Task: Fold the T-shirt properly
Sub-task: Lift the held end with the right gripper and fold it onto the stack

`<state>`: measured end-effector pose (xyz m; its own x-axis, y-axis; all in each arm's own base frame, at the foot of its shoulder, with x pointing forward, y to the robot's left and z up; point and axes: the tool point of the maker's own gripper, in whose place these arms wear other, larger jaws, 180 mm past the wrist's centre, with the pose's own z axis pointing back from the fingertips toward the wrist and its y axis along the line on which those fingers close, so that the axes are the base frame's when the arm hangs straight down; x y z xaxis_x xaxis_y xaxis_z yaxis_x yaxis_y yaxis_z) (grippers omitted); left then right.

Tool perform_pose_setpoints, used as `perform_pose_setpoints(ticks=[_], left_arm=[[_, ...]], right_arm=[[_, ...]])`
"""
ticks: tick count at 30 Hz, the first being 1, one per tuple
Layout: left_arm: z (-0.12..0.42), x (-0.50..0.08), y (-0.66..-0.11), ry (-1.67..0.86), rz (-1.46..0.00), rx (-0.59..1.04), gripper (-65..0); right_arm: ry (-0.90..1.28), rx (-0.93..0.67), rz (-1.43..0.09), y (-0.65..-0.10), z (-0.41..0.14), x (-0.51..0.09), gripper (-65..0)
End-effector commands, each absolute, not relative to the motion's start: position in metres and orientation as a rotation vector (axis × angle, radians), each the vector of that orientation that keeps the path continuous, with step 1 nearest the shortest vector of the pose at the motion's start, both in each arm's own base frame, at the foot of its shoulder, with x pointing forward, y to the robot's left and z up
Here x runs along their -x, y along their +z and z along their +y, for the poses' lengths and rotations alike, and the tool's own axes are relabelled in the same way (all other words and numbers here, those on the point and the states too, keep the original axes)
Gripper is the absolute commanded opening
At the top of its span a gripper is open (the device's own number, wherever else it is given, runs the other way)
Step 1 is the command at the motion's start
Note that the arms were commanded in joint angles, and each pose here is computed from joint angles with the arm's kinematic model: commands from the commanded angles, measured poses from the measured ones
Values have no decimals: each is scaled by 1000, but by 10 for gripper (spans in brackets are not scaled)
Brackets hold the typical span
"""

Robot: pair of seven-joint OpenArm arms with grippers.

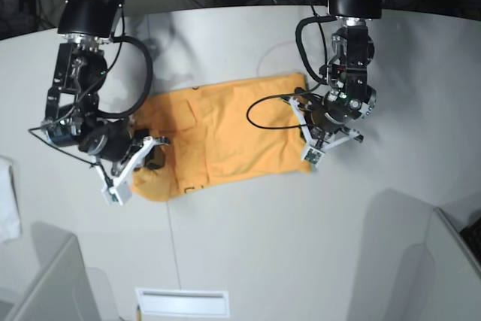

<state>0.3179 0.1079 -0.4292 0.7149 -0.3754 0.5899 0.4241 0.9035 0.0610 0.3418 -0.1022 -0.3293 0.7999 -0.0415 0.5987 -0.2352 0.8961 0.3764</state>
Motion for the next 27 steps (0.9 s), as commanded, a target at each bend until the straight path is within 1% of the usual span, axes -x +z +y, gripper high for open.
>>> perform_pose_setpoints(ticks=[1,3,10,14,19,23,27], left_arm=[[103,-317,-427,-458,-634,95,-650],[108,-314,-430,-449,-625,93,-650],[133,-301,-422,-480,-632,29,-650],[138,-294,-423,-492,-624,14,-650],[143,-289,-426,-497,-609,6,-650],[142,-286,-424,-500,-614,7,-650],[149,-278,-427,-505,-599,-10,-650]], right_arm=[[92,-481,-703,-310,-96,-353,-650],[61,-512,-689,-313,-82,-348,-650],[184,-576,-694,-314,-24,-336,-650],[137,-594,-681,-317,-9,-332,-650],[197,-621,-708,-305,15,-326,-650],[162,-628,-707,-302,23,-326,-650],[174,-638,-693,-301,37,-320,-650]])
